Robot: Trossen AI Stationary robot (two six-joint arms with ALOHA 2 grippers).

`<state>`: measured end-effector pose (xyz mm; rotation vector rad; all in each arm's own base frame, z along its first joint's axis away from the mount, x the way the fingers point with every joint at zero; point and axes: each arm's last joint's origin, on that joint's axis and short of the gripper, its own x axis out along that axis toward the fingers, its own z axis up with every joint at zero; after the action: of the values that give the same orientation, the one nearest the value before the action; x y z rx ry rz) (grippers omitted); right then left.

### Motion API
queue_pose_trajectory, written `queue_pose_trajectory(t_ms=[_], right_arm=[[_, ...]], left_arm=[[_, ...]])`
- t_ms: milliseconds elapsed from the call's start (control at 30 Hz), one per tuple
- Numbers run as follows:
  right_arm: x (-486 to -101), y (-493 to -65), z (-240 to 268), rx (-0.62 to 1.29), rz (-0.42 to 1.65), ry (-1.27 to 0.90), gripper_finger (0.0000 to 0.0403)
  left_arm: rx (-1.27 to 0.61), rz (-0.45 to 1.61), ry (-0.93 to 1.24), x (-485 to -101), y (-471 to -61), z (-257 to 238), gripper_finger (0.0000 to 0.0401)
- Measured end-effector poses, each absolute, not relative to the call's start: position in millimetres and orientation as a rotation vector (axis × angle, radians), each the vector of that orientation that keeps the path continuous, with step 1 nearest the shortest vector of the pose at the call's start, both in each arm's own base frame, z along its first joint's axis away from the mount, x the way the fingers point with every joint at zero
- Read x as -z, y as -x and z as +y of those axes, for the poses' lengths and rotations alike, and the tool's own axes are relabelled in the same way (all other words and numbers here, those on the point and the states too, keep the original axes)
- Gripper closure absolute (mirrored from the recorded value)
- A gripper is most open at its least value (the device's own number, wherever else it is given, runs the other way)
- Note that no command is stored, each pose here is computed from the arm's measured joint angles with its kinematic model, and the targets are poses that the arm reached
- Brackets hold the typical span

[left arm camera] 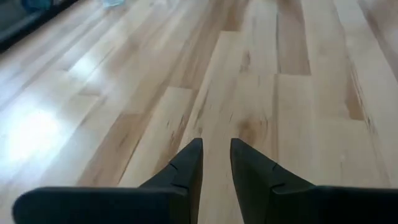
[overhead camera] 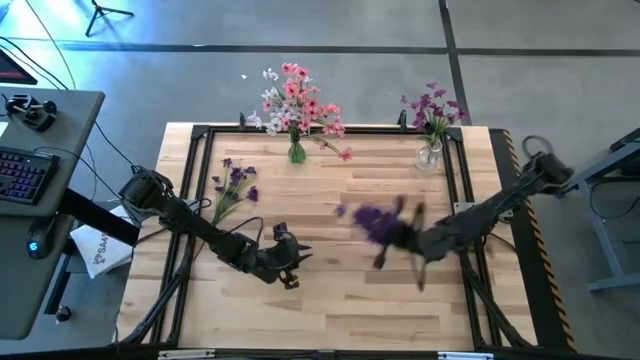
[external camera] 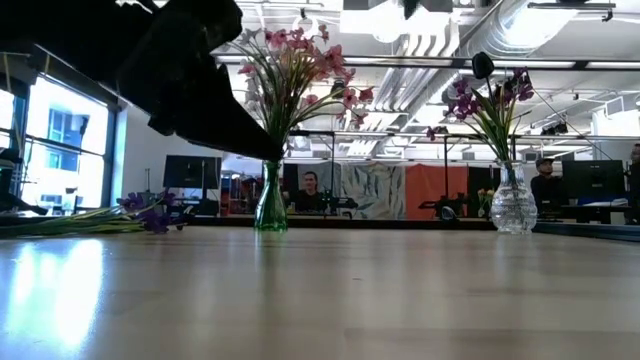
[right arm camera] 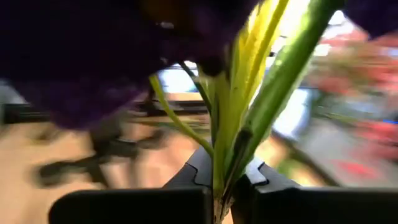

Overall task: Sort flowers into vase by color
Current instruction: Put the middle purple flowers into the transparent vase

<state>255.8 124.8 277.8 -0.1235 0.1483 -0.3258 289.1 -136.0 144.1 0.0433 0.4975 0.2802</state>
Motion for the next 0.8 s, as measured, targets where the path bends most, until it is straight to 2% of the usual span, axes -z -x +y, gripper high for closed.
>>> queue_pose_trajectory(t_ms=[167,333,500,633,800], right_arm=[[-272.7,-198.8,80.8,0.636,0.189,0.147,0.0399],[-294.6,-142.9,27.4,0.931,0.121,0.044,0.04],[-317.2,-100.8,-9.5,1.143,0.021,-0.04,0.0401],[-321.9,-83.0,-23.1,1.259,0.001,-0.037,0.0401],[-318.6,-87.2,-33.3,1.358,0.059,0.015,0.0402]], left_arm=[[-0.298,0.504,-0.002,-138.3,-284.4,-132.6,0.033],[-0.305,0.493,0.032,-135.4,-282.1,-131.3,0.033],[-0.301,0.472,0.041,-137.2,-283.3,-131.8,0.033],[-0.304,0.45,0.055,-139.2,-285.3,-130.7,0.033],[-0.314,0.436,0.067,-140.4,-287.7,-127.6,0.033]])
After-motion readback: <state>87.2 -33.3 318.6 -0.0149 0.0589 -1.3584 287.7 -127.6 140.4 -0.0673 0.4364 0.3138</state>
